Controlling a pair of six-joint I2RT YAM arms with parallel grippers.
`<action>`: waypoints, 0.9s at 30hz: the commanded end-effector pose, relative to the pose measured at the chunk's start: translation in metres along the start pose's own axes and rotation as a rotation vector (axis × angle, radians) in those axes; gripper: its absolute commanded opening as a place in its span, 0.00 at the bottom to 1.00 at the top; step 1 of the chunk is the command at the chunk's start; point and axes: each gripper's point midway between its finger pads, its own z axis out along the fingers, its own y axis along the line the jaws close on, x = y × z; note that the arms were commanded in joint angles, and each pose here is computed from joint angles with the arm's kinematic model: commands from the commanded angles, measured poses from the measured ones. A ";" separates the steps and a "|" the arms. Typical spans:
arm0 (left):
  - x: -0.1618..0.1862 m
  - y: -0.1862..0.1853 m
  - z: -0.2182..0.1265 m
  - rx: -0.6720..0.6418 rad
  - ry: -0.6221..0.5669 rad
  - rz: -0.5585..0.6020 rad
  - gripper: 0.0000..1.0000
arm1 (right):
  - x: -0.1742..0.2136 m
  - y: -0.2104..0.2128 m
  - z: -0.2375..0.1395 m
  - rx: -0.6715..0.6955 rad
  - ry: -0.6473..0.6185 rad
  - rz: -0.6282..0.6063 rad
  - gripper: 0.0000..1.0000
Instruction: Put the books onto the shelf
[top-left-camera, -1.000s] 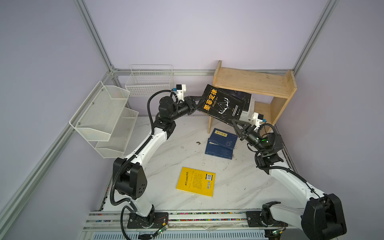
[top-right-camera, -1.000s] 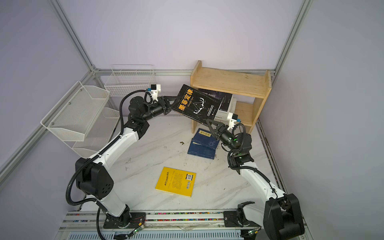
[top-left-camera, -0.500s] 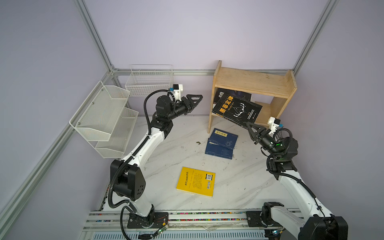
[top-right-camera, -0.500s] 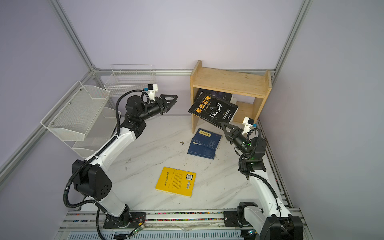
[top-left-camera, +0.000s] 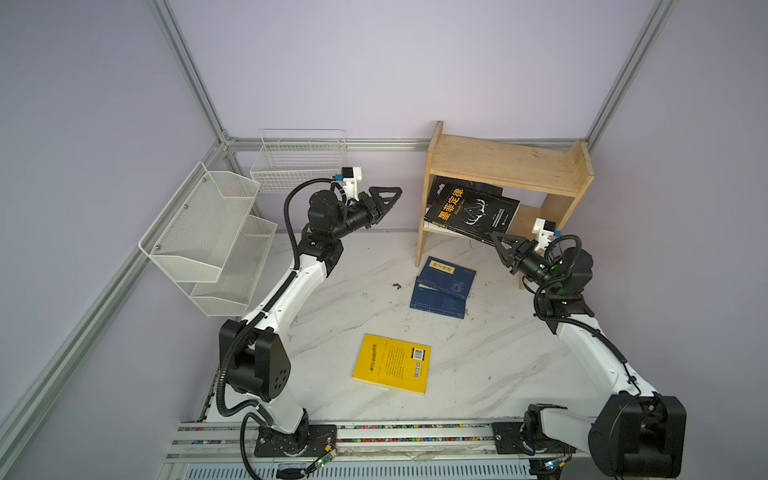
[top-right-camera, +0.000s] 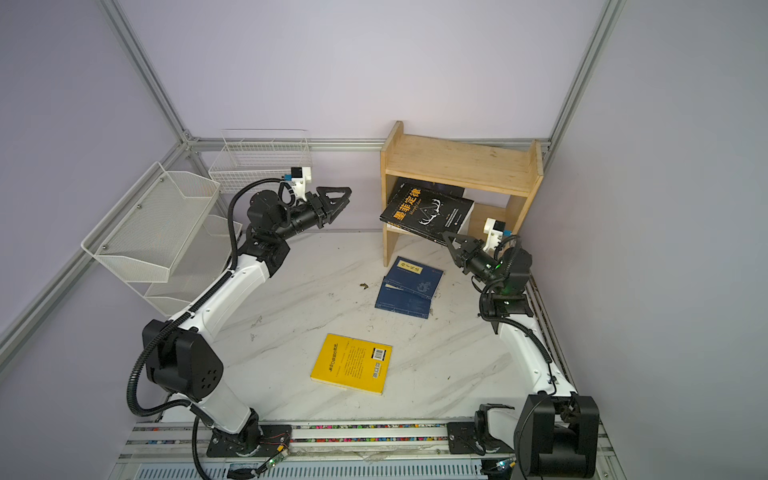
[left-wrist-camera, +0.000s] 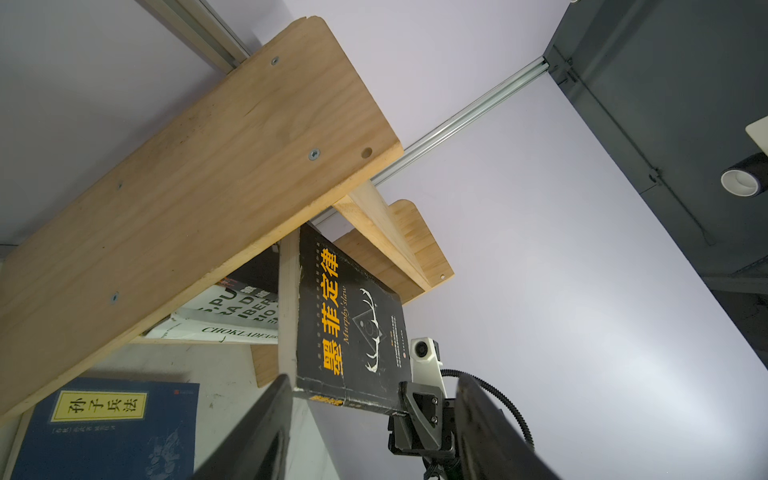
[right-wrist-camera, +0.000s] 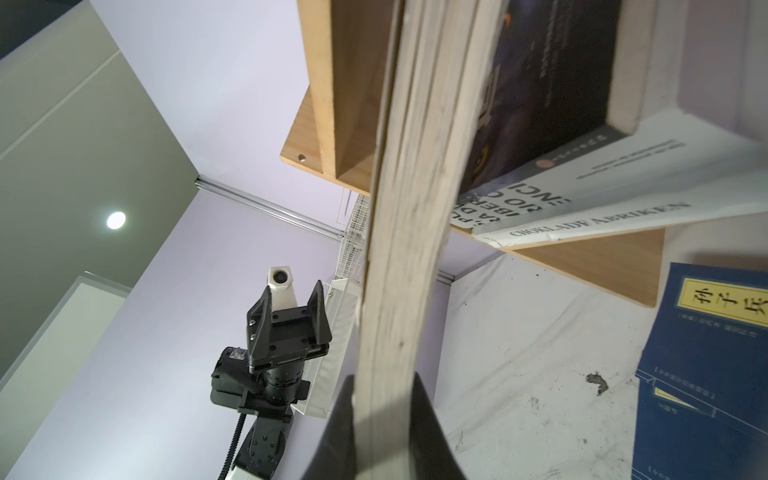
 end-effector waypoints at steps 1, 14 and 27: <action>-0.003 -0.019 -0.012 0.020 -0.008 0.055 0.66 | -0.018 0.035 0.000 -0.057 -0.033 -0.125 0.07; 0.004 -0.004 -0.010 -0.040 0.033 0.119 0.88 | -0.047 0.027 0.023 -0.036 -0.017 -0.166 0.07; 0.015 0.023 0.020 -0.065 0.146 0.158 1.00 | -0.061 0.013 0.044 -0.024 0.002 -0.220 0.08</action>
